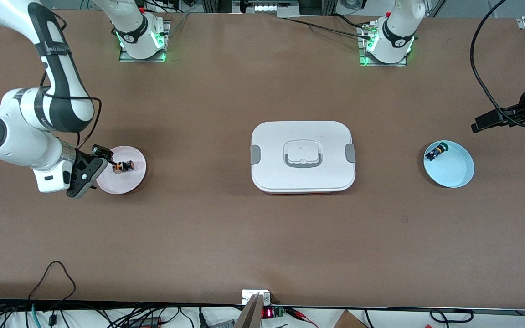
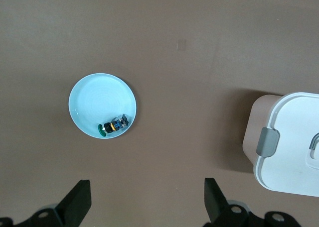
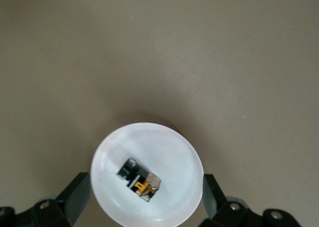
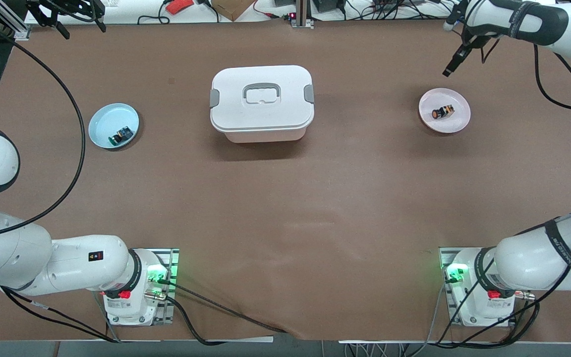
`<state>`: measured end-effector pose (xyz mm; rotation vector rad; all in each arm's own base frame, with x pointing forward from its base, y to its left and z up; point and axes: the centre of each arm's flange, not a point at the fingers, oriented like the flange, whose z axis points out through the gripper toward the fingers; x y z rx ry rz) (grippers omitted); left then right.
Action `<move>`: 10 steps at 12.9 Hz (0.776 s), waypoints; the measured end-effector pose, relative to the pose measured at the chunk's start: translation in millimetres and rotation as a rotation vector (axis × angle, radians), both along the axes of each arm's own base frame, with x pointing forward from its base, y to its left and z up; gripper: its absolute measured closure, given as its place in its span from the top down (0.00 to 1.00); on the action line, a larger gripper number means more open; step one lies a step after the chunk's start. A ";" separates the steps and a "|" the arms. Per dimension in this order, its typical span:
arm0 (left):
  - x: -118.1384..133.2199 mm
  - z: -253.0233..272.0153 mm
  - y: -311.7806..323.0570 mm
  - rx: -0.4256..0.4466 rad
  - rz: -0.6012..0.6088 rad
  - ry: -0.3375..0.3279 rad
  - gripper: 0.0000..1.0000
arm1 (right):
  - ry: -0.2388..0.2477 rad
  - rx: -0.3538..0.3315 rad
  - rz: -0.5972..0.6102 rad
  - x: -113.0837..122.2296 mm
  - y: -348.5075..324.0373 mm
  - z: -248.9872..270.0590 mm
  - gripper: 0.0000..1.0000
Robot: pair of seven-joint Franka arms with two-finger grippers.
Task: Transfer orange switch to right arm and place
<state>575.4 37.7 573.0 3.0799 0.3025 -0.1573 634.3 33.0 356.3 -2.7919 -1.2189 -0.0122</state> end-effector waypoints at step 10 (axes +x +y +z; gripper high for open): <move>0.0 0.1 -0.2 0.000 0.000 0.000 1.00 | 0.211 -0.095 -0.589 -6.6 32.7 111.1 1.00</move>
